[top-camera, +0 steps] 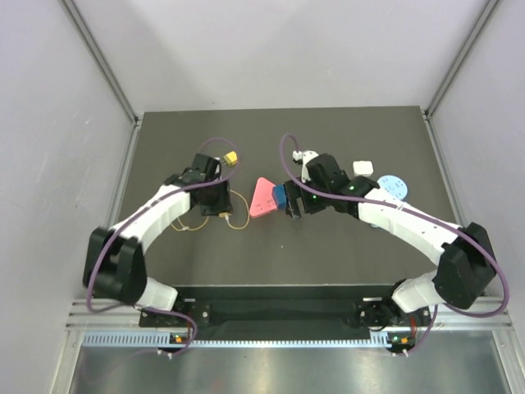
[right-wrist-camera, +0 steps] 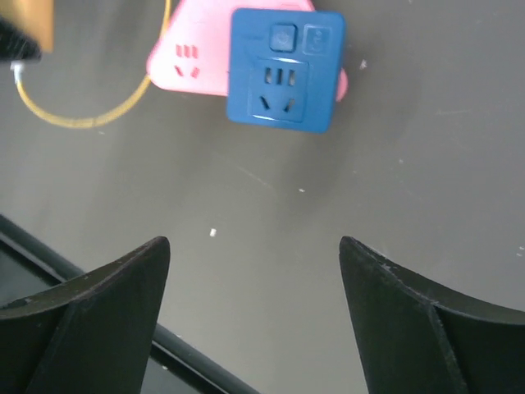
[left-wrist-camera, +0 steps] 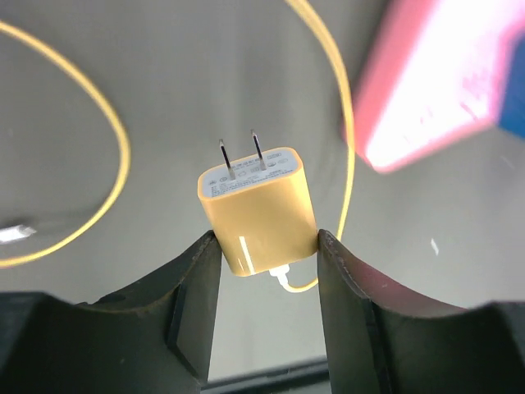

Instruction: Insert the plug

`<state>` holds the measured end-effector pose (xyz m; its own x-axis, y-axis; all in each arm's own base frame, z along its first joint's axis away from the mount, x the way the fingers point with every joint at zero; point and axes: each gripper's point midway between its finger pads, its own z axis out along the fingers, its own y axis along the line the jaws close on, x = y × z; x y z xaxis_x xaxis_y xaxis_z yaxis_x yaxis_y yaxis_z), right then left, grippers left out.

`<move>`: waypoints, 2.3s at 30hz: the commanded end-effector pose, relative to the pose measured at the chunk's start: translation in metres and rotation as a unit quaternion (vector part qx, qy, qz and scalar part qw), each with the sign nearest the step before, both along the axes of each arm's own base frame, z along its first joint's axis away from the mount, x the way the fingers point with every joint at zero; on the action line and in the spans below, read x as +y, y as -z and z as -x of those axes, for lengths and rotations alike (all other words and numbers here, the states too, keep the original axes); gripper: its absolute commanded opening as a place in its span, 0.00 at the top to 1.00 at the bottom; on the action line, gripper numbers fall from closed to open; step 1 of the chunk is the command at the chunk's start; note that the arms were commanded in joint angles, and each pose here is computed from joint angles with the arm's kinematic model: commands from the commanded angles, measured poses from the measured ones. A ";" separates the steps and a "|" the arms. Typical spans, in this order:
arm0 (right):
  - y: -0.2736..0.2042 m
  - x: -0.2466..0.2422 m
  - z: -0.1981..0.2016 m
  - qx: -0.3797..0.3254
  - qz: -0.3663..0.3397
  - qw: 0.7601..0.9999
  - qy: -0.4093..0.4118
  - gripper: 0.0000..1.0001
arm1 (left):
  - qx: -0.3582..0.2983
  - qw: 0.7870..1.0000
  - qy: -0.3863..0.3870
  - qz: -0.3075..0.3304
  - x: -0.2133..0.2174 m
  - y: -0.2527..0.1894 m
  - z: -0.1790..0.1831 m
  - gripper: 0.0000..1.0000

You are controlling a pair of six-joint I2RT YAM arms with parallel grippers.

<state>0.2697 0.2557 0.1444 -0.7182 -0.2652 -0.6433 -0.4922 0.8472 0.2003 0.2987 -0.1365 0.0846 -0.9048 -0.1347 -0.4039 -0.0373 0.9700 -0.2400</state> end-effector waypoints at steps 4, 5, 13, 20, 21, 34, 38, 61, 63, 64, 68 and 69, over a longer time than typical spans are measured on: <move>-0.072 0.023 -0.012 -0.044 -0.157 0.987 0.011 0.23 | -0.154 0.974 0.131 0.103 -0.031 -0.080 0.022 1.00; -0.082 0.033 -0.002 -0.023 -0.193 0.981 -0.023 0.24 | -0.164 0.969 0.148 0.110 -0.034 -0.085 0.028 1.00; -0.129 0.070 0.027 0.082 -0.332 0.926 -0.162 0.30 | -0.244 0.930 0.232 0.150 -0.050 -0.127 0.057 1.00; -0.129 0.087 0.030 0.119 -0.336 0.914 -0.196 0.34 | -0.248 0.913 0.273 0.172 -0.069 -0.135 0.069 1.00; -0.128 0.091 0.032 0.121 -0.333 0.913 -0.203 0.34 | -0.250 0.912 0.275 0.172 -0.070 -0.136 0.069 1.00; -0.108 0.128 0.025 0.159 -0.290 0.916 -0.225 0.37 | -0.256 0.906 0.291 0.171 -0.079 -0.143 0.071 1.00; -0.098 0.135 0.030 0.164 -0.273 0.918 -0.235 0.37 | -0.251 0.906 0.294 0.172 -0.081 -0.141 0.070 1.00; -0.140 0.127 0.018 0.106 -0.399 0.887 -0.207 1.00 | -0.245 0.921 0.213 0.214 -0.083 -0.165 0.061 0.14; -0.163 0.115 0.014 0.054 -0.449 0.866 -0.212 1.00 | -0.246 0.917 0.197 0.245 -0.087 -0.182 0.061 0.14; -0.173 0.107 0.009 0.052 -0.474 0.857 -0.195 1.00 | -0.250 0.909 0.202 0.266 -0.090 -0.191 0.063 0.14; -0.194 0.084 0.011 0.012 -0.525 0.831 -0.183 1.00 | -0.241 0.893 0.178 0.336 -0.101 -0.220 0.064 0.17; -0.203 0.081 0.012 -0.010 -0.538 0.821 -0.192 1.00 | -0.241 0.887 0.179 0.351 -0.104 -0.226 0.064 0.18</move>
